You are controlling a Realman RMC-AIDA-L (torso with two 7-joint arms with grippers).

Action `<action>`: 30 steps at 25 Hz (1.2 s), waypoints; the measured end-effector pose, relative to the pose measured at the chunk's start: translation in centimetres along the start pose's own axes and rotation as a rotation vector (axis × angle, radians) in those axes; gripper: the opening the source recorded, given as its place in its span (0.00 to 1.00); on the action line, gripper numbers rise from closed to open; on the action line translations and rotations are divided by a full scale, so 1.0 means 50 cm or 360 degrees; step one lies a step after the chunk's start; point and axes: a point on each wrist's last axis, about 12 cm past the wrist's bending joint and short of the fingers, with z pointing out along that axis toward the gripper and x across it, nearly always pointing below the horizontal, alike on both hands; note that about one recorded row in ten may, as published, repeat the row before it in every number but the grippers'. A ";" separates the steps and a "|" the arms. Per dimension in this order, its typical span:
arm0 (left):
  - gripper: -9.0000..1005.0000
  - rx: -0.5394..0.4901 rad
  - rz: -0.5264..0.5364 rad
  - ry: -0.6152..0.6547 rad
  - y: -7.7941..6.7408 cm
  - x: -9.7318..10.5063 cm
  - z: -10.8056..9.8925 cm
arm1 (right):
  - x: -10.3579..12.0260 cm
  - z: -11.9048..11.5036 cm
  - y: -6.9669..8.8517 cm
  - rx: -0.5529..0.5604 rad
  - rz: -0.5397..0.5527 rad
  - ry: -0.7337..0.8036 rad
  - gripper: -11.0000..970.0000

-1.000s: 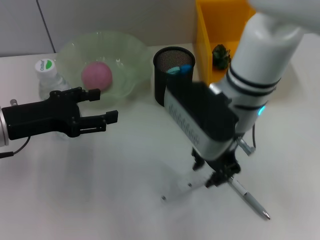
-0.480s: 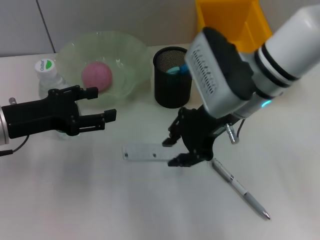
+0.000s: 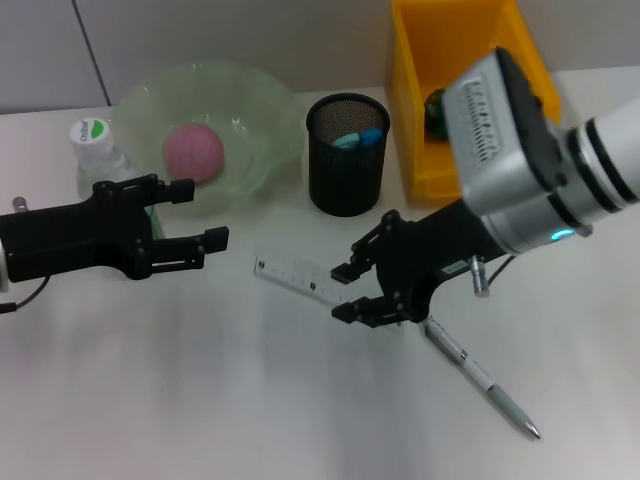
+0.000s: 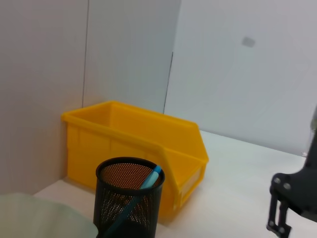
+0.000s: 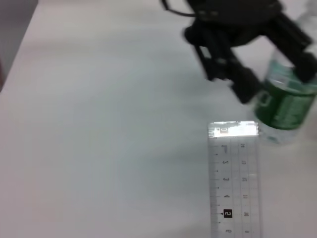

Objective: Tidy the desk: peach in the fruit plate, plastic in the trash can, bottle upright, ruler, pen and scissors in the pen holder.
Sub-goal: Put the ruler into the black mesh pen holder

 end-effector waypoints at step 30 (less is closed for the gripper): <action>0.83 0.0089 0.0070 0.0044 -0.018 0.012 0.018 | 0.083 -0.041 -0.036 0.0554 0.0411 -0.1090 0.41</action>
